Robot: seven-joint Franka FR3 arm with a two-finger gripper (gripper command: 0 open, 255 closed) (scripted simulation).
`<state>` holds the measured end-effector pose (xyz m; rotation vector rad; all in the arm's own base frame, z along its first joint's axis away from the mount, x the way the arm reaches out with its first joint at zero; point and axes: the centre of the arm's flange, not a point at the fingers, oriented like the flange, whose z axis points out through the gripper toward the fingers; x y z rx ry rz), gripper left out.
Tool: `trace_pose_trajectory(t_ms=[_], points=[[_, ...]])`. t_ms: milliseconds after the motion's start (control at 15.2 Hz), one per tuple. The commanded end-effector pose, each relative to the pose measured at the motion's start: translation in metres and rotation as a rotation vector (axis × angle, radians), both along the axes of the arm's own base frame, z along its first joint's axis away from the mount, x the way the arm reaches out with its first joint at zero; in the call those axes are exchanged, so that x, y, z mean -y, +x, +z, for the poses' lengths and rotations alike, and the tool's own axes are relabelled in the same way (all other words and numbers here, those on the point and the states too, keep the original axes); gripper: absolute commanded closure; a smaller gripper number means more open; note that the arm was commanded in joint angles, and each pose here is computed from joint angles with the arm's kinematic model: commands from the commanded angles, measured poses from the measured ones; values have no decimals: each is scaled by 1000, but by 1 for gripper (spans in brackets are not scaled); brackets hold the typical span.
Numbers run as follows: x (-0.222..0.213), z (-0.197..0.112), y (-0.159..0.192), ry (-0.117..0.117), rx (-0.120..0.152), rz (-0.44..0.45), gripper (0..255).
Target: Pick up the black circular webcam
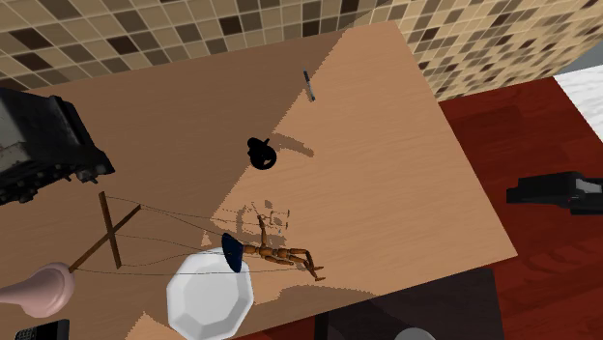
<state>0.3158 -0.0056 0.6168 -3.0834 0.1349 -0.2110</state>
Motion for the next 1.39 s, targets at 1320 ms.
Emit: trace_pose_trajectory(t_ms=[1320], points=[[-225,-88,106,7,-53,117,0]])
